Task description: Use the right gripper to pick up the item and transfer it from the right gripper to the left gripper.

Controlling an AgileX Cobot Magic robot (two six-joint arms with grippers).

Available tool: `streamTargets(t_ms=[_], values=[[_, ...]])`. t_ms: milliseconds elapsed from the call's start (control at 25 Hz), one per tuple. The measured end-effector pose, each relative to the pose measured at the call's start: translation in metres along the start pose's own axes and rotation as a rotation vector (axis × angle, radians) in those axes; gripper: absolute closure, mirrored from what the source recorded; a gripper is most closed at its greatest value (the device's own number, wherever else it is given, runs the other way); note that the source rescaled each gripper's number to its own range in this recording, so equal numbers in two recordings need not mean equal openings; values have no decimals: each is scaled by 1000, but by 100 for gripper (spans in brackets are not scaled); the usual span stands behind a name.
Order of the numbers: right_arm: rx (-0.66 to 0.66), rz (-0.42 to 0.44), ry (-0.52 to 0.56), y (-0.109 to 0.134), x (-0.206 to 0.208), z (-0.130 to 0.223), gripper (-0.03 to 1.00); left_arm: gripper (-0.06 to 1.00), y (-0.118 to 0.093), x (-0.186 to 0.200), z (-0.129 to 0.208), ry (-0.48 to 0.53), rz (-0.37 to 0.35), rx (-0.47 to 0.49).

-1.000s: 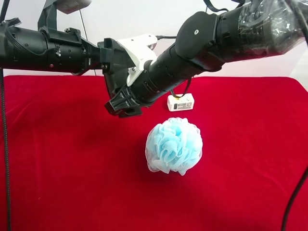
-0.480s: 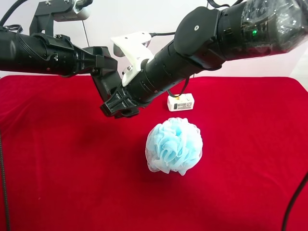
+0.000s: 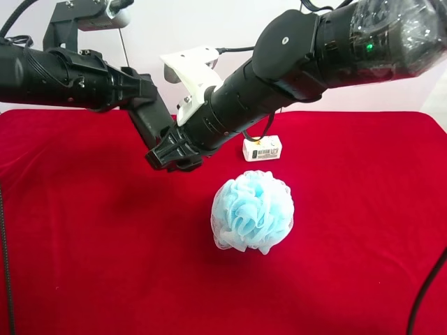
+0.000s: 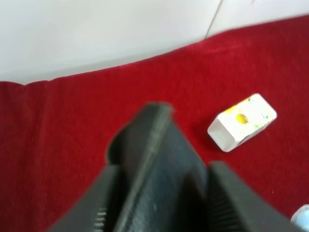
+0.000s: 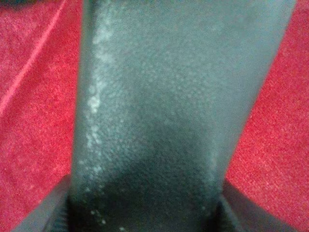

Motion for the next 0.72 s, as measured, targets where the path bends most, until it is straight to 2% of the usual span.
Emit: streamTargets(t_ms=[720], values=[[-2, 16, -20, -1, -1, -3, 97, 79, 1, 0, -1, -4, -2, 17]])
Point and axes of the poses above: a point on each arm's last joint axis where the gripper is mounted, x pointing back along that axis away from the gripper, y along the wrist's bending axis when the last joint is at zero, z = x × y, the point moved 7 cm from there along -x, pointing out along that axis toward the gripper, and after that the axes turned 1 degree about -x, right-handed, at the moved point
